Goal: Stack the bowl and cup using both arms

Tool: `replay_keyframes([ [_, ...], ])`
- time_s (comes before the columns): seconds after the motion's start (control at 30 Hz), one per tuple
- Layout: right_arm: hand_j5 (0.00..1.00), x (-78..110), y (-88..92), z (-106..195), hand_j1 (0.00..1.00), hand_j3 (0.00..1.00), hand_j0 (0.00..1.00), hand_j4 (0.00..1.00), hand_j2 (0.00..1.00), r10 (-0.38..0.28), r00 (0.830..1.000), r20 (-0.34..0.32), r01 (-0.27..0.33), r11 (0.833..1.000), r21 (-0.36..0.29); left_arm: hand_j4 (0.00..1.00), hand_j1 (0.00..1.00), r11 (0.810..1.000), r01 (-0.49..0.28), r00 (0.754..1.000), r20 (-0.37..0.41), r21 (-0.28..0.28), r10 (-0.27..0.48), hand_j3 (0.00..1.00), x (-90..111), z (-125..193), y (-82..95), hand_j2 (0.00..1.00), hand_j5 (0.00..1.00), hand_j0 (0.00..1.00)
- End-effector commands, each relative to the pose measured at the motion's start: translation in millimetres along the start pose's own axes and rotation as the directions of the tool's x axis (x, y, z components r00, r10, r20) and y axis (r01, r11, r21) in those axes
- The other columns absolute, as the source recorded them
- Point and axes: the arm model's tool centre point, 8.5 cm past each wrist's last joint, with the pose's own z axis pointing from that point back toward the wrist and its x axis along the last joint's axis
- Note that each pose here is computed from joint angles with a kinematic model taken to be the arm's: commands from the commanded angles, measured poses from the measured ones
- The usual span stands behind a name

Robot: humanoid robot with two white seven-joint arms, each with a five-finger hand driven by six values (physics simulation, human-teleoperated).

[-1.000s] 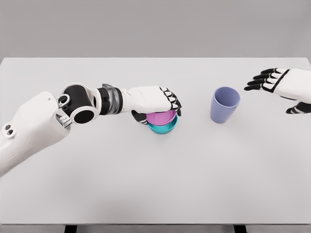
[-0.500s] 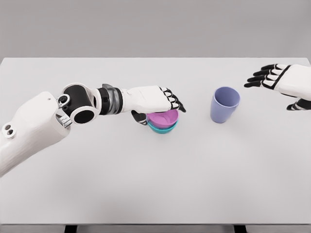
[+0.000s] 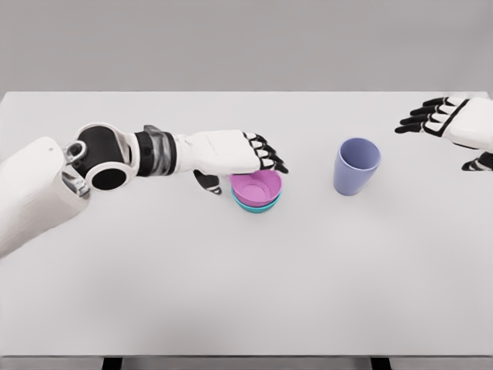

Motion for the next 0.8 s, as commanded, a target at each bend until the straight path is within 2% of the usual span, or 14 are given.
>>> replay_keyframes([
  [0.0, 1.0, 4.5, -3.5, -1.0, 1.0, 1.0, 1.0, 1.0, 1.0, 0.008, 1.0, 0.012, -0.008, 1.0, -0.007, 1.0, 1.0, 1.0, 0.003, 0.999, 0.036, 0.006, -0.003, 1.0, 2.1, 14.8, 0.0, 1.0, 1.0, 1.0],
  [0.1, 1.0, 5.8, 4.9, -5.9, 1.0, 1.0, 1.0, 1.0, 1.0, -0.013, 1.0, 0.022, 0.013, 1.0, 0.002, 1.0, 1.0, 0.997, 0.046, 0.995, 0.084, 0.067, -0.052, 1.0, -4.1, 50.3, 16.4, 1.0, 1.0, 1.0],
  [0.17, 1.0, -11.4, 0.3, 4.7, 1.0, 1.0, 1.0, 1.0, 1.0, -0.012, 0.999, -0.037, 0.012, 1.0, -0.003, 1.0, 1.0, 0.993, 0.053, 0.989, 0.13, 0.107, -0.067, 1.0, -8.1, 79.7, 22.6, 1.0, 1.0, 1.0],
  [0.23, 1.0, -16.2, -2.1, 8.3, 1.0, 1.0, 1.0, 1.0, 1.0, -0.012, 0.998, -0.055, 0.012, 1.0, -0.012, 1.0, 1.0, 0.988, 0.042, 0.985, 0.157, 0.15, -0.066, 1.0, -16.8, 120.4, 28.0, 1.0, 1.0, 1.0],
  [0.3, 1.0, -15.4, -2.6, 8.0, 1.0, 1.0, 1.0, 1.0, 1.0, -0.01, 0.999, -0.053, 0.01, 1.0, -0.012, 1.0, 1.0, 0.974, -0.022, 0.994, 0.112, 0.224, -0.003, 1.0, -31.7, 169.6, 42.9, 1.0, 1.0, 1.0],
  [0.37, 1.0, -15.2, -4.3, 8.9, 1.0, 1.0, 1.0, 1.0, 1.0, -0.005, 0.999, -0.054, 0.004, 1.0, -0.013, 1.0, 1.0, 0.954, -0.139, 0.987, 0.119, 0.265, 0.11, 1.0, -39.8, 208.8, 43.8, 1.0, 1.0, 1.0],
  [0.4, 1.0, -15.1, -4.2, 8.5, 1.0, 1.0, 1.0, 1.0, 1.0, -0.006, 0.999, -0.053, 0.005, 1.0, -0.014, 1.0, 1.0, 0.947, -0.174, 0.981, 0.125, 0.269, 0.145, 1.0, -41.2, 214.9, 39.8, 1.0, 1.0, 1.0],
  [0.43, 1.0, -14.9, -6.3, 9.5, 1.0, 1.0, 1.0, 1.0, 1.0, -0.002, 0.999, -0.055, 0.001, 1.0, -0.019, 1.0, 1.0, 0.918, -0.273, 0.96, 0.142, 0.286, 0.241, 1.0, -47.0, 229.1, 28.5, 1.0, 1.0, 1.0],
  [0.47, 1.0, -12.2, -8.0, 8.7, 1.0, 1.0, 1.0, 1.0, 1.0, 0.004, 0.999, -0.047, -0.005, 1.0, -0.022, 1.0, 1.0, 0.88, -0.366, 0.928, 0.187, 0.303, 0.322, 1.0, -48.8, 229.0, 16.3, 1.0, 1.0, 1.0],
  [0.53, 1.0, -5.5, -12.5, 5.5, 1.0, 1.0, 1.0, 1.0, 1.0, 0.019, 0.999, -0.028, -0.02, 0.999, -0.034, 1.0, 1.0, 0.821, -0.48, 0.875, 0.237, 0.308, 0.423, 1.0, -50.1, 226.7, -4.8, 1.0, 1.0, 1.0],
  [0.57, 1.0, -1.9, -14.2, 4.6, 1.0, 1.0, 1.0, 1.0, 1.0, 0.028, 0.999, -0.019, -0.029, 0.999, -0.035, 1.0, 1.0, 0.777, -0.543, 0.839, 0.242, 0.318, 0.487, 1.0, -57.7, 228.9, -19.8, 1.0, 1.0, 1.0],
  [0.63, 1.0, 0.1, -18.1, 4.5, 1.0, 1.0, 1.0, 1.0, 1.0, 0.04, 0.999, -0.014, -0.04, 0.998, -0.039, 1.0, 1.0, 0.657, -0.673, 0.738, 0.262, 0.339, 0.621, 1.0, -69.6, 233.0, -56.8, 1.0, 1.0, 1.0],
  [0.7, 1.0, 3.4, -10.2, -3.1, 1.0, 1.0, 1.0, 1.0, 1.0, 0.024, 1.0, 0.009, -0.024, 1.0, -0.019, 1.0, 1.0, 0.553, -0.754, 0.653, 0.302, 0.355, 0.695, 1.0, -72.7, 233.2, -79.3, 1.0, 1.0, 1.0],
  [0.77, 1.0, 6.8, -19.0, -12.1, 1.0, 1.0, 1.0, 1.0, 1.0, 0.051, 0.998, 0.035, -0.051, 0.999, -0.013, 1.0, 1.0, 0.479, -0.798, 0.592, 0.327, 0.366, 0.737, 1.0, -76.0, 229.1, -97.4, 1.0, 1.0, 1.0],
])
